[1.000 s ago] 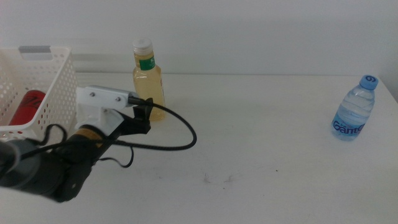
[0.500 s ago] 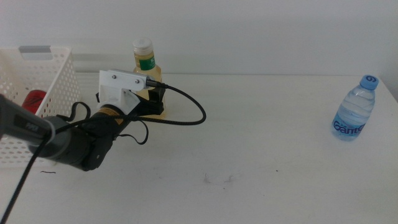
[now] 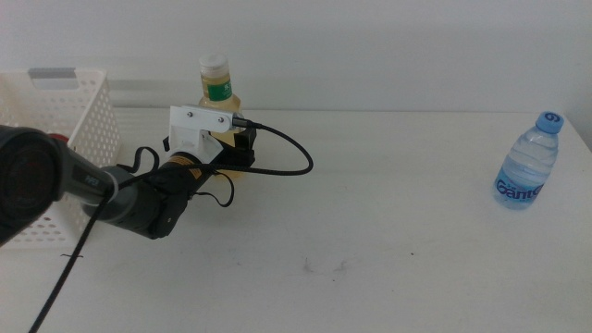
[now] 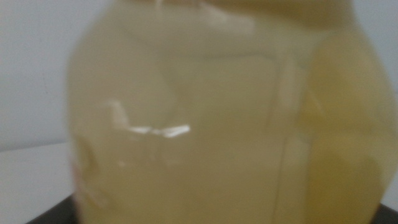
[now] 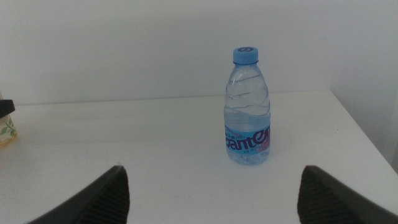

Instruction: Use arms to grab the bottles and put them into the dustbin to the left of the table.

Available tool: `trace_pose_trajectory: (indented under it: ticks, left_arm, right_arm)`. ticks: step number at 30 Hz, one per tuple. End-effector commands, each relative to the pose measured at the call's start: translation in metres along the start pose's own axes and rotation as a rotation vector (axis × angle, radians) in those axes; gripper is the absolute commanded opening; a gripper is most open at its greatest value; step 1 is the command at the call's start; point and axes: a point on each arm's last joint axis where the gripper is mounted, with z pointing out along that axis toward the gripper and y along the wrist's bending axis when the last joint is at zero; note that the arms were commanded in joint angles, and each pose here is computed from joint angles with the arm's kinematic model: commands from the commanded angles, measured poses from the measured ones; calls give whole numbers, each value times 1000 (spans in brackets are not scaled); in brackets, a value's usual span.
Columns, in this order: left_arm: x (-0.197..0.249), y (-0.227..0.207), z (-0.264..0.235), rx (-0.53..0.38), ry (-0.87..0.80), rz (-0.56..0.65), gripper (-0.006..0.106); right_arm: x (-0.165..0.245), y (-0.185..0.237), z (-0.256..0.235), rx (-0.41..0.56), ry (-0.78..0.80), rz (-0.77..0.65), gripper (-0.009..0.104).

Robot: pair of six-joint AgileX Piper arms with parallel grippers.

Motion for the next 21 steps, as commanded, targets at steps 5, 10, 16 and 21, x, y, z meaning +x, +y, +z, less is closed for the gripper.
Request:
trace_pose_trajectory:
  ticks: [5,10,16,21]
  left_arm:
    - [2,8,7,-77,-21,-91,81]
    - [-38,-3,-20,-37,40,-36,16]
    - [-99,-28,-77,-58,259,-50,-2]
    - [-160,-30,-126,-181,461,-96,-2]
  right_arm:
    - [0,0,0,1,-11,-12,86]
    - [0,0,0,1,-11,-12,86]
    - [0,0,0,1,-11,-12,86]
    - [0,0,0,1,-11,-12,86]
